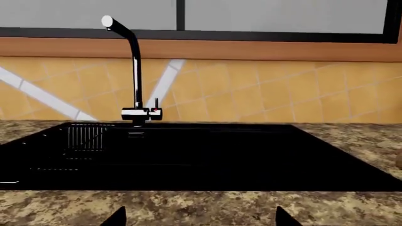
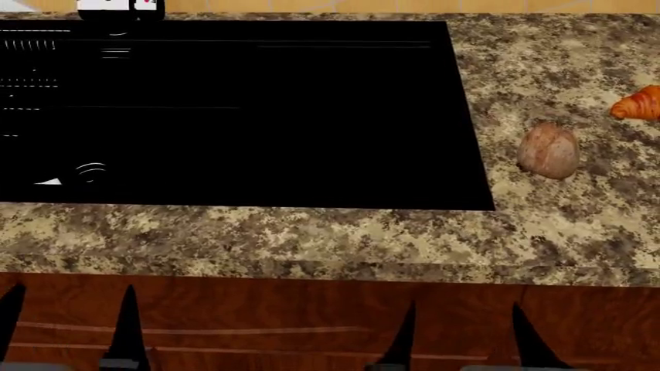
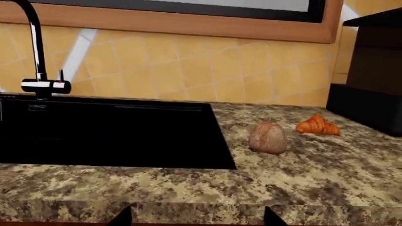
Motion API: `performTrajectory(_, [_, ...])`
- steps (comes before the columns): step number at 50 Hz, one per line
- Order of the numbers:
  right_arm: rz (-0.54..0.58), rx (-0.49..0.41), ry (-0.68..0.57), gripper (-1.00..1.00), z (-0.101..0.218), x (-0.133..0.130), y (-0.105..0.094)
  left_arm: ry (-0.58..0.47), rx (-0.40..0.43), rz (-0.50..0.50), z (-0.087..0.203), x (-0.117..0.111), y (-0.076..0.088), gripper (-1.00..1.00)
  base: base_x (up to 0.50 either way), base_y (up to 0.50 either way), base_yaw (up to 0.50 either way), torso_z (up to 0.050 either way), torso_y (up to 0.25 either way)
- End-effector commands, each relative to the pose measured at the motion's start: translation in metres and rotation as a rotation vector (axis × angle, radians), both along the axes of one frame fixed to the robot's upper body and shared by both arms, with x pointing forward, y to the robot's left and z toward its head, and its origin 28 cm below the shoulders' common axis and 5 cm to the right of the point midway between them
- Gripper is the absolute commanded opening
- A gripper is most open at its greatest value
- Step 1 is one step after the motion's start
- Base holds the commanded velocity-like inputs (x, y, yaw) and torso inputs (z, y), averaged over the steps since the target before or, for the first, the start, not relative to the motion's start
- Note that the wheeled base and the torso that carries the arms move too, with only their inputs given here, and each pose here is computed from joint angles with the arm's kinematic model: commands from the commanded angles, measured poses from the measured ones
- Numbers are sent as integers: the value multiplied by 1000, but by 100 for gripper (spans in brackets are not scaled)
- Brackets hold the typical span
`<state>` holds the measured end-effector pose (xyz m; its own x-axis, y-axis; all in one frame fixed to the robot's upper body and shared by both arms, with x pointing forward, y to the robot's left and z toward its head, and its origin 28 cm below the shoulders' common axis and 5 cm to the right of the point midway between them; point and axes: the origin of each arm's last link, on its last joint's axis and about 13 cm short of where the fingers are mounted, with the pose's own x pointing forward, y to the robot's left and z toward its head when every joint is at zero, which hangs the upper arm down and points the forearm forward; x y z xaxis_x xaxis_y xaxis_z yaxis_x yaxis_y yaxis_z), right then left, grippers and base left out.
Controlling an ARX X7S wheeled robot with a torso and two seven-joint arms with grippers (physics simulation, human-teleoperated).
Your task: Turn the sink spout to the right.
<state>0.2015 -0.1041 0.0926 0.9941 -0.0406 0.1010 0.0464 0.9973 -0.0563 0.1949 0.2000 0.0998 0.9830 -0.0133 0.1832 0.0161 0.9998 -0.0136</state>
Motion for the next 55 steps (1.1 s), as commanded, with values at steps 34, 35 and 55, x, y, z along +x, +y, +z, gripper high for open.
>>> performTrajectory(34, [-104,-99,-97,100,47,-2,-29,-124,55,133,54,-6,29,100,0,0,0,0,0])
performTrajectory(35, [-107,-96,-97,100,47,-1,-30,-125,57,134,54,-7,29,100,0,0,0,0,0])
performTrajectory(55, [-151,-103,-100,100,50,0,-39,-134,40,195,56,-8,40,100,0,0,0,0,0])
